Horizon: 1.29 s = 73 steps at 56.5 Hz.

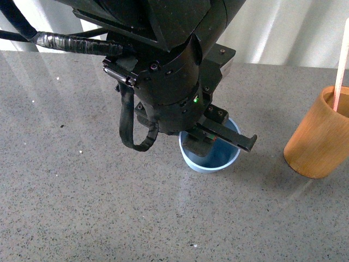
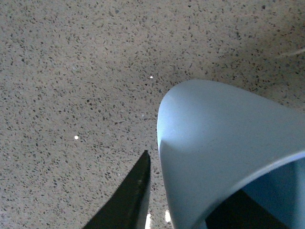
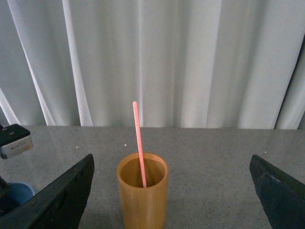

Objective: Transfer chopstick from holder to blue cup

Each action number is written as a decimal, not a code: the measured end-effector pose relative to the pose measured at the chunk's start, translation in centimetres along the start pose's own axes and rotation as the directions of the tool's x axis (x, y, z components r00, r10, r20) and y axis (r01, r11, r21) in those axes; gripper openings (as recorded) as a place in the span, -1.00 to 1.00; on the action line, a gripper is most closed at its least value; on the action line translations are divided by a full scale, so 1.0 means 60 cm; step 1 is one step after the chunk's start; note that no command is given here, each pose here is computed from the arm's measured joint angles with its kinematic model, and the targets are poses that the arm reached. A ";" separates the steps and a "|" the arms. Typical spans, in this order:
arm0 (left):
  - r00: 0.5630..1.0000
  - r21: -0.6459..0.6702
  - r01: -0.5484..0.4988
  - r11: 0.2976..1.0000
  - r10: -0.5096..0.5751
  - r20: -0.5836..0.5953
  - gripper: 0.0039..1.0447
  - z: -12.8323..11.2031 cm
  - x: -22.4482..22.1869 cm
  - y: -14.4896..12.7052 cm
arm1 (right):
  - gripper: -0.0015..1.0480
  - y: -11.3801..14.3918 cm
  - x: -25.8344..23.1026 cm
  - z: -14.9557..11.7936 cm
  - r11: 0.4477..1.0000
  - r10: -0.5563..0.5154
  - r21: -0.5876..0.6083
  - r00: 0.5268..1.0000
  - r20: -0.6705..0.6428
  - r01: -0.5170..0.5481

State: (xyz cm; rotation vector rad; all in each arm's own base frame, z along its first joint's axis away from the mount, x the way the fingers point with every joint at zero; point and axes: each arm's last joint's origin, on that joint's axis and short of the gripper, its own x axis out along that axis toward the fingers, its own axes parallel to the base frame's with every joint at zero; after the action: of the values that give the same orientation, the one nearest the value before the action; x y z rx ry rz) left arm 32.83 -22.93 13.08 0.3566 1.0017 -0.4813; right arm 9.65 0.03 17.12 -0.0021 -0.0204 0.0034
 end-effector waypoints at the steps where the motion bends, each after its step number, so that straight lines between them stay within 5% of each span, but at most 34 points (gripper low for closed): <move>1: 1.000 -0.001 0.001 1.000 -0.001 0.002 -0.29 0.001 -0.001 0.000 | 0.81 0.000 0.000 0.000 1.000 0.000 0.000 1.000 0.000 0.000; 23: 0.996 -0.038 0.001 0.999 0.002 0.086 0.90 0.024 -0.048 0.024 | 0.81 0.000 0.000 0.000 1.000 0.000 0.000 1.000 0.000 0.000; 73: 0.993 -0.056 -0.025 0.998 0.031 0.111 0.87 0.021 -0.033 0.041 | 0.81 0.000 0.000 0.000 1.000 0.000 0.000 1.000 0.000 0.000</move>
State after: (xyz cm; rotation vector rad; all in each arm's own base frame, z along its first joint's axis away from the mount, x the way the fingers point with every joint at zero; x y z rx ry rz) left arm 34.15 -21.08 15.59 0.2913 0.8988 -0.4429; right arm 9.65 0.03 17.12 -0.0017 -0.0204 0.0030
